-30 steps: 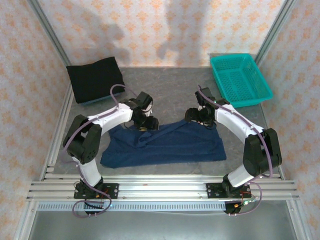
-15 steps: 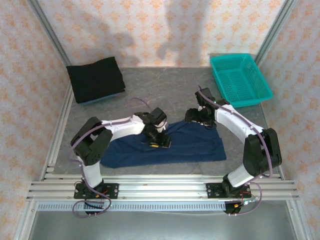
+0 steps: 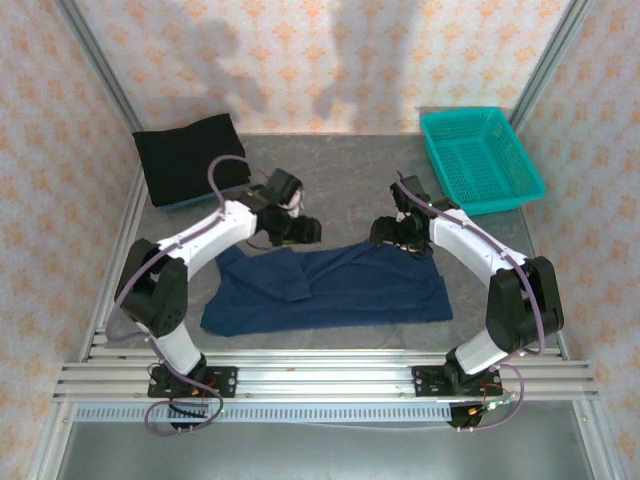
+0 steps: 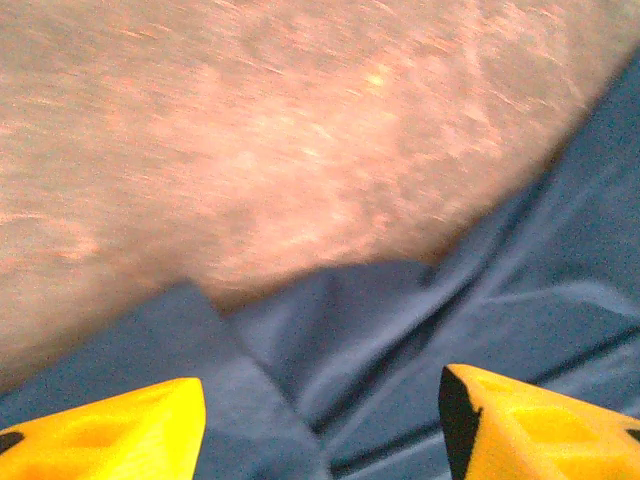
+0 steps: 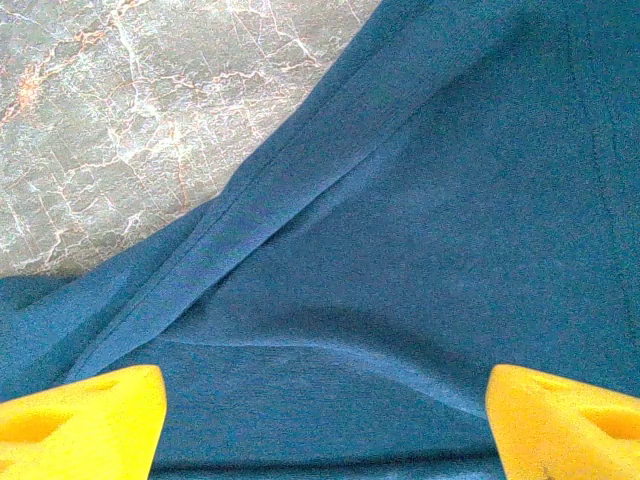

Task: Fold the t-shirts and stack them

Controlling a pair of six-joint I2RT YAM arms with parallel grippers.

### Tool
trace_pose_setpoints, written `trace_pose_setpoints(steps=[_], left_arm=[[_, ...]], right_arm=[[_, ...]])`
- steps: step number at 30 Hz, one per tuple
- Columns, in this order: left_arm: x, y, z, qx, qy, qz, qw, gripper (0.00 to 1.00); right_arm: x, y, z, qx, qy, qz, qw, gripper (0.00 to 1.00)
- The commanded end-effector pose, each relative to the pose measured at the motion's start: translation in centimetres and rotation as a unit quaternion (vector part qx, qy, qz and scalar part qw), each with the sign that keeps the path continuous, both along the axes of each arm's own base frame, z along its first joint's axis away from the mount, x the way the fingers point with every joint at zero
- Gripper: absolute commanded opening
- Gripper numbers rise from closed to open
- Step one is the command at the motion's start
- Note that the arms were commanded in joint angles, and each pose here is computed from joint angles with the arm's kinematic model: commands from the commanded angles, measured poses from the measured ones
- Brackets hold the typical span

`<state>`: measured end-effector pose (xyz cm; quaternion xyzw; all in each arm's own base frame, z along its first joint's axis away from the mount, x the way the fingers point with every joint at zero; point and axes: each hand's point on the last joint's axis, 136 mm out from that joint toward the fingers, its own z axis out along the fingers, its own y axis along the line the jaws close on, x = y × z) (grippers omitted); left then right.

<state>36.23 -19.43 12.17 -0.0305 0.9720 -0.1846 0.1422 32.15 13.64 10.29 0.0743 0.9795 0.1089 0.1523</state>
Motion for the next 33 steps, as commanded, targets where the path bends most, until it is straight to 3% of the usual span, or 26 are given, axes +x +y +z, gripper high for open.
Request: trace_pose_setpoints(steps=[1,7,14,24,33], left_arm=[[-1.3,3.3,-3.2,0.078,0.057,-0.006,0.995,0.60],[0.5,3.6,-5.1,0.097,0.054,-0.033,0.993,0.54],[0.5,3.5,-7.8,0.114,0.083,-0.073,0.987,0.51],[0.8,2.3,-9.0,0.096,0.096,-0.102,0.986,0.46],[-0.6,1.8,-9.1,0.079,0.107,-0.126,0.983,0.28]], right_arm=[[-0.5,-0.9,0.2,-0.013,0.003,-0.009,1.000,0.84],[-0.5,-0.8,0.3,-0.010,0.002,-0.007,1.000,0.84],[-0.5,-0.9,0.4,-0.016,0.005,-0.005,1.000,0.84],[-0.3,-0.9,0.3,-0.019,0.008,-0.003,1.000,0.84],[-0.1,-0.9,0.2,-0.024,0.009,-0.004,1.000,0.84]])
